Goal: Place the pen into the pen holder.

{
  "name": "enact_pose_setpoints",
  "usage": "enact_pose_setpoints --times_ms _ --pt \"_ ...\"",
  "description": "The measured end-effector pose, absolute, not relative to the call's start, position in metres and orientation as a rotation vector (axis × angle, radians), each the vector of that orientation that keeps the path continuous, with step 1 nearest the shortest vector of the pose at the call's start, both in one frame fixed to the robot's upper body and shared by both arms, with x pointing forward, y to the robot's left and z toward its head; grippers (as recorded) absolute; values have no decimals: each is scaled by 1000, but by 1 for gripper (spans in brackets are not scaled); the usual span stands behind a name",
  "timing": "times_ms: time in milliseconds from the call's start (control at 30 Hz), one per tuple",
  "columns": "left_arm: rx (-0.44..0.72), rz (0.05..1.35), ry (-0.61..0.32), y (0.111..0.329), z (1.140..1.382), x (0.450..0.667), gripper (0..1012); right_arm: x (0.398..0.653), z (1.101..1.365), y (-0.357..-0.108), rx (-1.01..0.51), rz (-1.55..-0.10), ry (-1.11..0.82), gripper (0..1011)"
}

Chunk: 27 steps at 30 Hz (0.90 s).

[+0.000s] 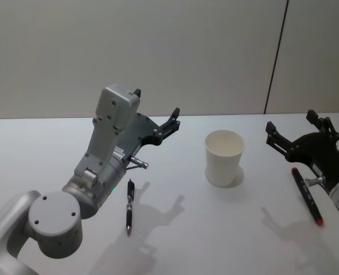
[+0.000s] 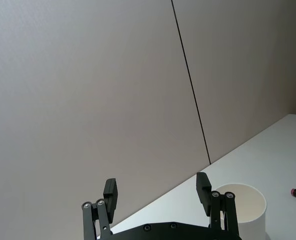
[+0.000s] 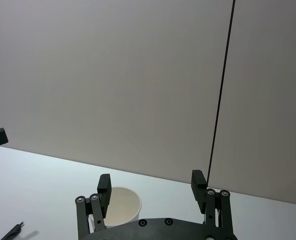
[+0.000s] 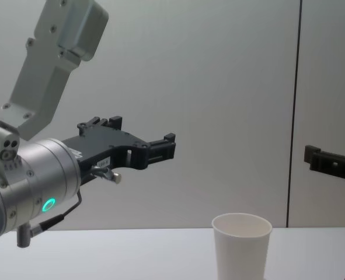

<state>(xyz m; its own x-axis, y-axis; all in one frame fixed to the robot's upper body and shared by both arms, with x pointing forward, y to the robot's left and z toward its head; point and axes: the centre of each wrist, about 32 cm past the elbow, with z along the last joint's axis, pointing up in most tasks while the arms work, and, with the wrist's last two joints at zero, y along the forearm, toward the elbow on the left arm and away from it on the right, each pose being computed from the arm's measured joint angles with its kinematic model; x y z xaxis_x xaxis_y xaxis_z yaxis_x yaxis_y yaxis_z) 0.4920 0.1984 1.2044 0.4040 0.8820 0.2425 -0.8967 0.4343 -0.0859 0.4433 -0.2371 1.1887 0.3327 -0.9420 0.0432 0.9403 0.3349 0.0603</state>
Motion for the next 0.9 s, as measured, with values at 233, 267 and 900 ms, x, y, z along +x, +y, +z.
enact_pose_setpoints --times_ms 233,267,900 --pt "61 1124 -268 198 1204 492 1004 443 1189 -237 26 -1229 -75 1002" --pt "61 1124 -268 198 1204 492 1004 443 1189 -237 26 -1229 -75 1002" --pt "61 1124 -268 198 1204 492 1004 441 1192 -230 -20 -1255 -69 1001"
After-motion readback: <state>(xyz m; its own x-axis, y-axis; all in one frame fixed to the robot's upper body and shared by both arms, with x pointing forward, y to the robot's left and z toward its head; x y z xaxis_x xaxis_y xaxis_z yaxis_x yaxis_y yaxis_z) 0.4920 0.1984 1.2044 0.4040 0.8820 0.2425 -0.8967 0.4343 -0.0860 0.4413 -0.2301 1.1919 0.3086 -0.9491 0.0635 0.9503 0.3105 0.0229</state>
